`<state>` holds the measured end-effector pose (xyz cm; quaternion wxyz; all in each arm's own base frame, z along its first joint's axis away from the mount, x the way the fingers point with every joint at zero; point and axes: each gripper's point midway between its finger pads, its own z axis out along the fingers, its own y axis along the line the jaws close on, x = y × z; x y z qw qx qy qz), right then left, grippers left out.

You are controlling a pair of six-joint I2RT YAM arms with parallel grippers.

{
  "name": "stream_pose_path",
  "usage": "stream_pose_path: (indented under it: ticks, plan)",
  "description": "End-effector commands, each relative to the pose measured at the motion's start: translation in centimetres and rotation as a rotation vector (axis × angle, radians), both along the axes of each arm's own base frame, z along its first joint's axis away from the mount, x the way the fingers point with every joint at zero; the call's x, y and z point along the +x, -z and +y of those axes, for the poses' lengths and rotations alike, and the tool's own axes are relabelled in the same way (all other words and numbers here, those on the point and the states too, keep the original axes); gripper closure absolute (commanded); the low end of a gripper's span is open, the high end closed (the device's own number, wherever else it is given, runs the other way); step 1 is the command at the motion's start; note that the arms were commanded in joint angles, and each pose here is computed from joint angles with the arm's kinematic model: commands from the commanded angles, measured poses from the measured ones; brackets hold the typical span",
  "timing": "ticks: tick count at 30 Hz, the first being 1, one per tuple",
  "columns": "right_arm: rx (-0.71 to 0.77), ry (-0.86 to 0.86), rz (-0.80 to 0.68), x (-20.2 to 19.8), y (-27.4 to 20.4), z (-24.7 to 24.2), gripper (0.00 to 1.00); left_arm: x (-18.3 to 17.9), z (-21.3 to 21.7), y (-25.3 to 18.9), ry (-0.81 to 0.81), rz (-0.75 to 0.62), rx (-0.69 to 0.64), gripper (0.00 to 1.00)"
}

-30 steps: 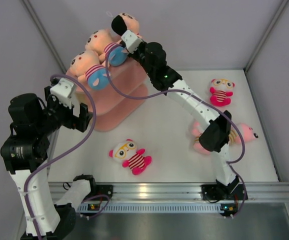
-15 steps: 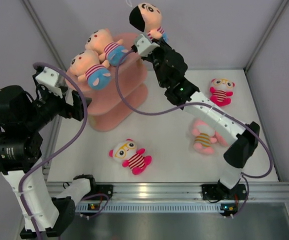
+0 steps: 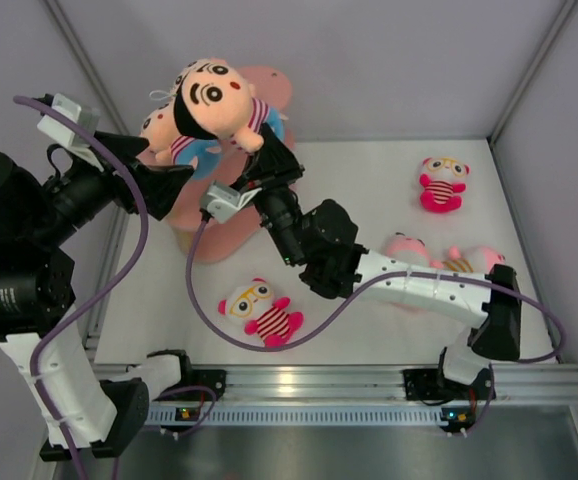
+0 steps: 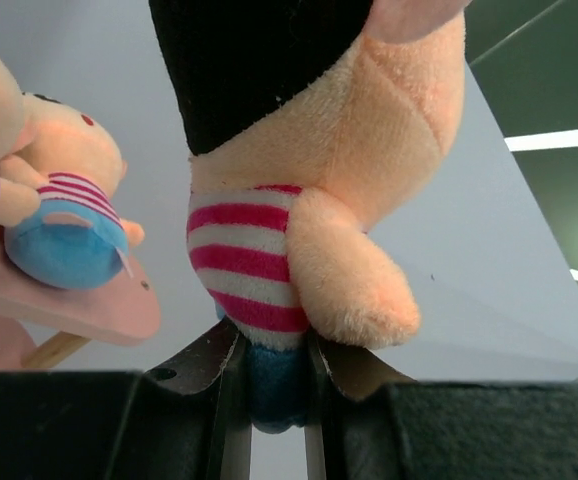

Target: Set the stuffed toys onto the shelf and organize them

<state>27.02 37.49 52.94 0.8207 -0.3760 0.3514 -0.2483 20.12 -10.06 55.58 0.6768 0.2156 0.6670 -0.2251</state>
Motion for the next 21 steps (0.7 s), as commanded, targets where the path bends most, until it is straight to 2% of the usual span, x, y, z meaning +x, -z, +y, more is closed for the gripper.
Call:
stream_pose_path:
  ticks: [1, 10, 14, 17, 18, 20, 21]
  plan:
    - [0.034, 0.028, -0.091, -2.6, -2.1, -0.2, 1.00, -0.7, -1.6, -1.9, 0.100, -0.032, -0.056, 0.02]
    - [-0.048, -0.030, -0.130, -5.9, -0.6, 3.4, 1.00, 0.0, -1.7, -2.1, 0.111, -0.037, -0.062, 0.01]
    - [-0.060, -0.065, -0.149, -7.4, -0.3, 3.9, 1.00, 1.2, -0.6, -1.8, 0.036, -0.033, -0.060, 0.02]
    - [-0.110, -0.129, -0.150, -9.0, 0.4, 4.8, 1.00, 2.0, -0.4, -1.3, 0.022, -0.022, -0.056, 0.35]
    - [-0.109, -0.148, -0.151, -9.5, 0.1, 4.6, 1.00, 2.1, -0.4, -1.2, 0.024, -0.019, -0.054, 0.51]
    - [-0.111, -0.195, -0.132, -10.4, 0.6, 5.1, 1.00, 2.2, -0.6, -0.9, 0.039, -0.011, -0.051, 0.74]
    - [-0.122, -0.212, -0.122, -10.7, 0.6, 5.2, 1.00, 2.3, -0.6, -0.7, 0.039, -0.008, -0.049, 0.90]
